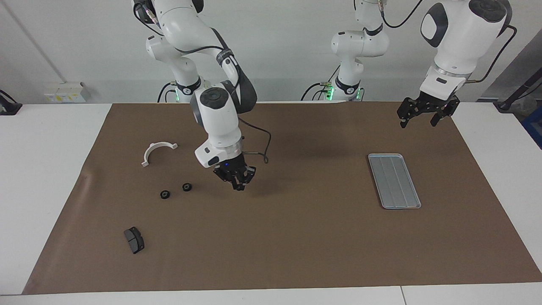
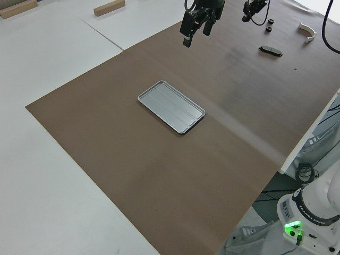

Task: Pick bearing gear from pile to tray
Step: 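Carry a small black bearing from the pile to mid-table with the right gripper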

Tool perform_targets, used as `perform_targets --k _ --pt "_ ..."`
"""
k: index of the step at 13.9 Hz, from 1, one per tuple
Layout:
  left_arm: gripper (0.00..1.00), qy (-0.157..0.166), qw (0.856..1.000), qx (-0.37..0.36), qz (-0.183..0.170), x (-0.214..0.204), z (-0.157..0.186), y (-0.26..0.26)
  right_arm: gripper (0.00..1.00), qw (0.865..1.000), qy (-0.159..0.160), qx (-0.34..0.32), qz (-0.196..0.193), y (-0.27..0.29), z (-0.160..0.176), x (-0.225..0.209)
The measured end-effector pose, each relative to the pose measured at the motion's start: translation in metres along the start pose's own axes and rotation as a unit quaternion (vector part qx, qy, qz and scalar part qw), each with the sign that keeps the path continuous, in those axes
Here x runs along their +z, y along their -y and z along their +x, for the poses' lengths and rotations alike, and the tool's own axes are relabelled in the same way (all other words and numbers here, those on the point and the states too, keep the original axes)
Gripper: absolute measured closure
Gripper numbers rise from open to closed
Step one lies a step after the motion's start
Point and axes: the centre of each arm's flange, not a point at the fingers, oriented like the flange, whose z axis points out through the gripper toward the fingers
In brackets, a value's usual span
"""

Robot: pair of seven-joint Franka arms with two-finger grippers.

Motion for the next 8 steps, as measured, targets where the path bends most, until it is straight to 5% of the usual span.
perform_targets --k 5,8 --pt "0.00 0.000 1.000 0.000 0.000 0.000 0.000 0.000 0.77 0.999 0.004 0.032 0.040 0.089 -0.086 0.042" --pt "0.00 0.000 1.000 0.000 0.000 0.000 0.000 0.000 0.77 0.998 0.009 0.034 0.043 0.101 -0.107 0.068"
